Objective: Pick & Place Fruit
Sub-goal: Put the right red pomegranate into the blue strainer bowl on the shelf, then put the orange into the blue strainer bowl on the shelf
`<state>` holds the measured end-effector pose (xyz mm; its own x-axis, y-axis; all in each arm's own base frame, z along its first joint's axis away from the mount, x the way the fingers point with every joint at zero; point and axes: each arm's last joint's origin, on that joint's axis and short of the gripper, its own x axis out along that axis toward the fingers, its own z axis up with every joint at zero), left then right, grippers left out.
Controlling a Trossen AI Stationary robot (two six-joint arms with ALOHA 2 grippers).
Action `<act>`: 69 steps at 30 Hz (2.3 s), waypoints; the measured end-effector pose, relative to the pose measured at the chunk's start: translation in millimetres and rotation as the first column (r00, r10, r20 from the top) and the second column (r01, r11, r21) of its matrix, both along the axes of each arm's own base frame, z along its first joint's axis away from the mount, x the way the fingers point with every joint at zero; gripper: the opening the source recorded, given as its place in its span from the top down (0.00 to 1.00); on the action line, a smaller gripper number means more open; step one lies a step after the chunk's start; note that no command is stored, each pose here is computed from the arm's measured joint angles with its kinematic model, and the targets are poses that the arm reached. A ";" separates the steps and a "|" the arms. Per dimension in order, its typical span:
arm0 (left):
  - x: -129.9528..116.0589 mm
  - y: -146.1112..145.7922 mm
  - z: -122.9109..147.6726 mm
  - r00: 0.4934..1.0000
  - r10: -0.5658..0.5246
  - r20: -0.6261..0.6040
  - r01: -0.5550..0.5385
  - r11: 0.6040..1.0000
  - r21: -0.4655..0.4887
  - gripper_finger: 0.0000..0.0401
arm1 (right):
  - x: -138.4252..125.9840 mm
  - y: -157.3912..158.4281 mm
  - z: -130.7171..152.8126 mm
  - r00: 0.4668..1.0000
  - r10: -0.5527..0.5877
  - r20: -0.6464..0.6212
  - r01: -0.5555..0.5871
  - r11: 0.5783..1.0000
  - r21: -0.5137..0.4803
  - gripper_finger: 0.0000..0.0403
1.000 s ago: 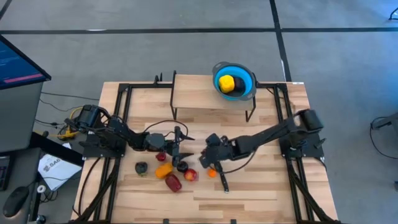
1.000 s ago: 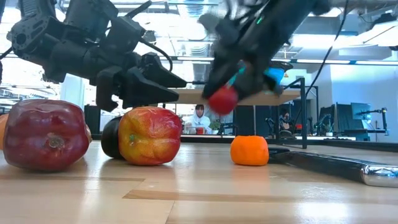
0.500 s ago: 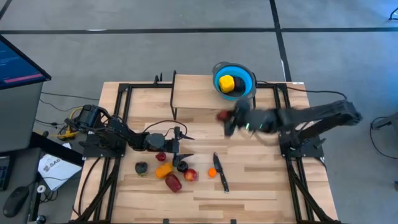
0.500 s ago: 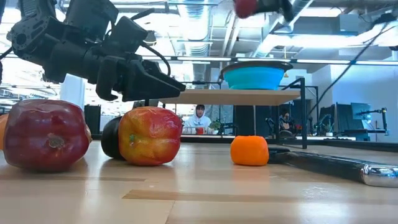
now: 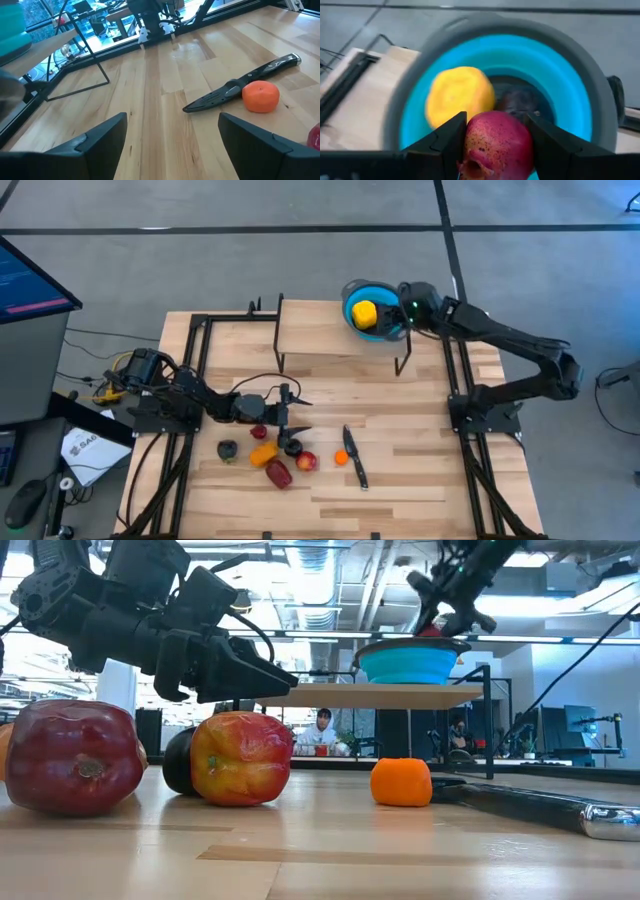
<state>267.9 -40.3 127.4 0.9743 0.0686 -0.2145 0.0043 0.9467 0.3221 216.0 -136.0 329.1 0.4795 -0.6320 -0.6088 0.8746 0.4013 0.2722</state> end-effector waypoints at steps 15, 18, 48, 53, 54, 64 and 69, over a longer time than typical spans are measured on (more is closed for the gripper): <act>0.0 0.0 -0.1 1.000 0.000 -0.001 0.000 1.000 -0.003 0.24 | -2.3 -9.5 -11.3 0.997 -0.016 -0.071 0.020 0.998 0.053 0.36; 0.0 0.0 -0.1 1.000 0.000 -0.001 0.000 1.000 -0.003 0.24 | -2.0 -9.7 -9.2 0.998 -0.005 -0.066 0.008 0.999 0.032 0.35; -6.0 -44.5 -8.0 0.984 -0.117 -0.131 0.095 0.982 -0.162 0.24 | 33.3 312.5 -133.5 0.759 0.618 -0.203 -0.639 0.767 -0.054 0.35; 7.3 -59.6 6.6 0.982 -0.134 -0.134 0.103 0.970 -0.219 0.24 | 37.3 341.2 -166.9 0.783 0.592 -0.190 -0.611 0.789 -0.058 0.35; 8.9 -61.5 9.6 0.980 -0.137 -0.143 0.104 0.971 -0.217 0.24 | 40.1 345.3 -173.3 0.775 0.602 -0.191 -0.623 0.780 -0.069 0.35; 22.0 -68.2 24.5 0.986 -0.097 -0.137 0.037 0.924 -0.381 0.24 | 77.4 337.5 -215.0 0.616 0.683 -0.392 -0.776 0.611 -0.156 0.35; 22.2 -67.0 24.7 0.990 -0.050 -0.133 -0.006 0.920 -0.392 0.24 | 89.7 321.1 -215.5 0.568 0.707 -0.423 -0.804 0.585 -0.102 0.35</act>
<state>290.1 -107.3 152.1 0.9337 -0.0686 -0.3514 0.0438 0.9960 -0.0781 305.7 185.0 113.6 0.6737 -0.2733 -0.6866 0.2213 0.9611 -0.1654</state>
